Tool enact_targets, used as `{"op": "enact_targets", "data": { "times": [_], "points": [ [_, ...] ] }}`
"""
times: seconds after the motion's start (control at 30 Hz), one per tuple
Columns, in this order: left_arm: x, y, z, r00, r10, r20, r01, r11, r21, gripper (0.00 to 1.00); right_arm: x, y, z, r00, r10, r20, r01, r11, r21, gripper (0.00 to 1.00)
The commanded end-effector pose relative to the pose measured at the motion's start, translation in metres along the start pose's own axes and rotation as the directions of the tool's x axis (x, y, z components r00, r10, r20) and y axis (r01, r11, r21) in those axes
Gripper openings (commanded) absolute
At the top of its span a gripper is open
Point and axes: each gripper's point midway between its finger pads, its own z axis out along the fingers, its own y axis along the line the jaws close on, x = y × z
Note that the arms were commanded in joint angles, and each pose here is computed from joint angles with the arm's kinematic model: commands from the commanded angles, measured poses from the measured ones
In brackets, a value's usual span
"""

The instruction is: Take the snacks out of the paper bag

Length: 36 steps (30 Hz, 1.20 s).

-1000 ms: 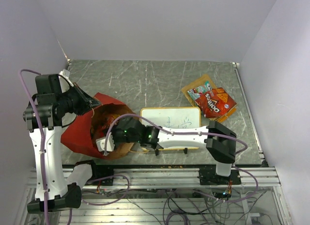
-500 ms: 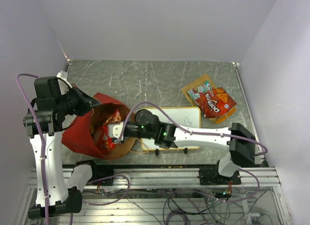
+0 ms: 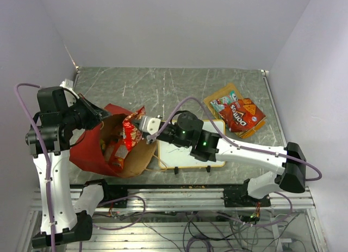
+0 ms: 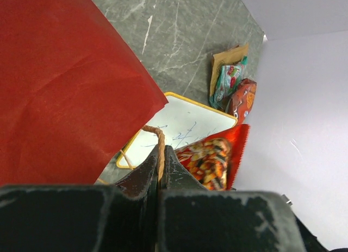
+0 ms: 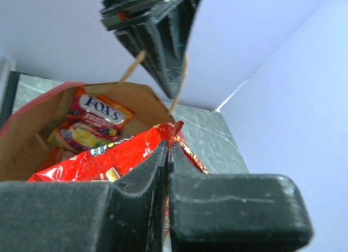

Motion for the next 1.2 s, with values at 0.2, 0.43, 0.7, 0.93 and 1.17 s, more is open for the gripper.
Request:
{"op": "enact_targets", "data": {
  "times": [0.2, 0.43, 0.7, 0.93, 1.17],
  "points": [
    [0.005, 0.015, 0.004, 0.998, 0.068, -0.012, -0.069, 0.997, -0.039, 0.07, 0.011, -0.093, -0.05, 0.997, 0.033, -0.076, -0.007, 0.946, 0.325, 0.0],
    [0.009, 0.017, 0.008, 0.996, 0.074, -0.049, -0.076, 0.996, -0.039, 0.07, 0.108, -0.168, -0.134, 0.898, 0.197, -0.393, 0.08, 0.806, 0.586, 0.0],
    [0.007, 0.014, 0.009, 0.993, 0.098, -0.065, -0.1, 0.995, -0.03, 0.07, 0.195, -0.215, -0.224, 0.742, 0.448, -0.499, 0.137, 0.627, 0.767, 0.0],
    [0.01, 0.013, 0.014, 0.993, 0.088, -0.084, -0.09, 0.996, -0.01, 0.07, 0.24, -0.245, -0.276, 0.584, 0.601, -0.545, 0.266, 0.493, 0.828, 0.0],
    [0.013, 0.013, 0.012, 0.992, 0.089, -0.095, -0.09, 0.996, -0.008, 0.07, 0.263, -0.269, -0.313, 0.536, 0.68, -0.501, 0.265, 0.428, 0.864, 0.0]
  ]
}}
